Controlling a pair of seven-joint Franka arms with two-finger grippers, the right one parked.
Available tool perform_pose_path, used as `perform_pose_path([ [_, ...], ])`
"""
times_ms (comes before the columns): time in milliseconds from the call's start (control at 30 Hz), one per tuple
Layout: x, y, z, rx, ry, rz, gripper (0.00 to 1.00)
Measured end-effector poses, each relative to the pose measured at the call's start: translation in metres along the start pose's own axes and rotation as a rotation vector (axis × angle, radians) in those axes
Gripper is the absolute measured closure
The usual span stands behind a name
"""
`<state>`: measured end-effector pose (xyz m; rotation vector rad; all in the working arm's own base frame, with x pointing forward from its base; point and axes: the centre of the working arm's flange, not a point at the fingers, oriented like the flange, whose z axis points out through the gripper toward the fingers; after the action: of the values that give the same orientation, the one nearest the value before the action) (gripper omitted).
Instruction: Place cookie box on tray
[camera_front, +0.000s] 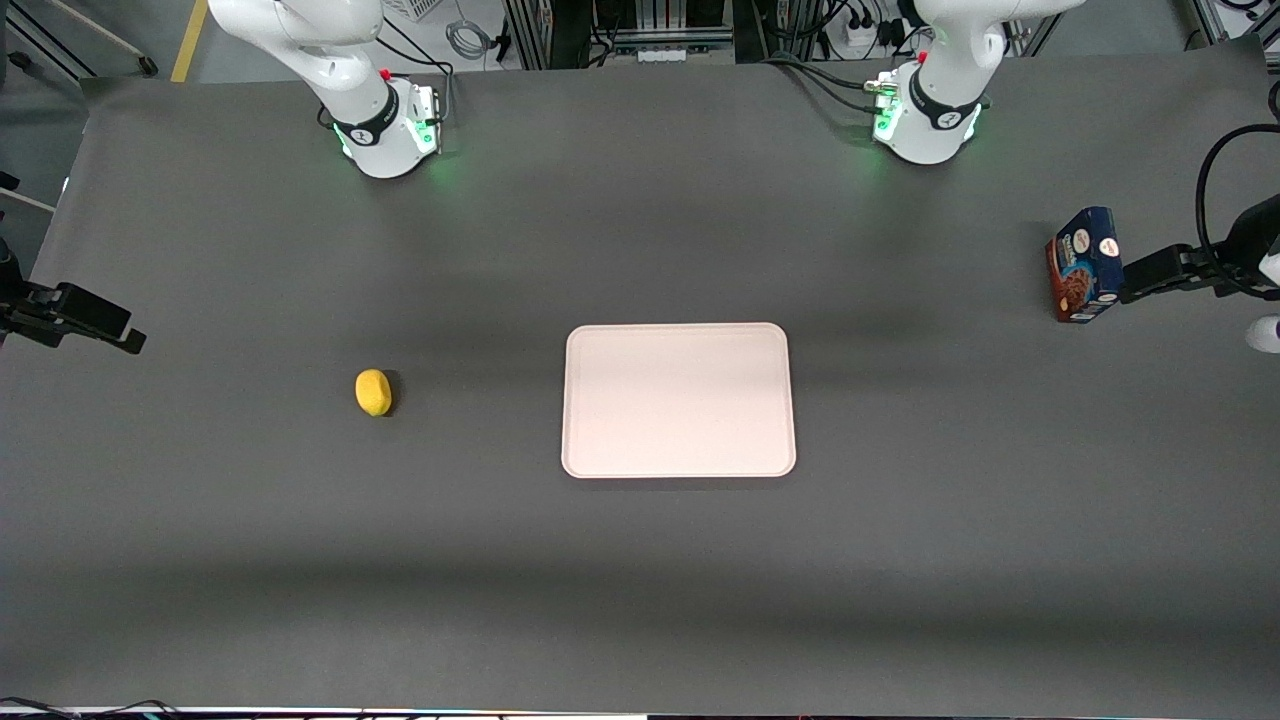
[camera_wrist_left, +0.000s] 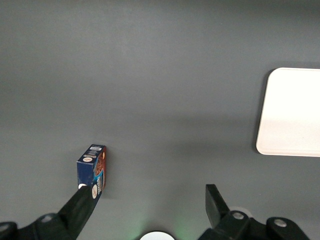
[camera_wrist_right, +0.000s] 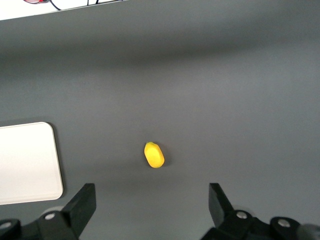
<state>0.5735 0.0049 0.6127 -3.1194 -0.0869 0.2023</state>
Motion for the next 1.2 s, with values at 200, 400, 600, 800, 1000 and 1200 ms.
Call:
perform_pose_path([
  [200, -0.002, -0.001, 0.001, 0.005, -0.011, -0.001, 0.0],
  [400, -0.002, -0.001, 0.001, 0.006, -0.013, -0.001, 0.0],
  [600, -0.001, 0.001, 0.007, 0.007, -0.025, 0.003, 0.0],
  [800, -0.001, 0.002, 0.009, 0.008, -0.031, 0.005, 0.0],
  [1000, -0.002, -0.001, 0.009, 0.03, -0.034, 0.0, 0.0],
  [1200, -0.015, -0.015, -0.001, 0.093, -0.05, 0.01, 0.0],
])
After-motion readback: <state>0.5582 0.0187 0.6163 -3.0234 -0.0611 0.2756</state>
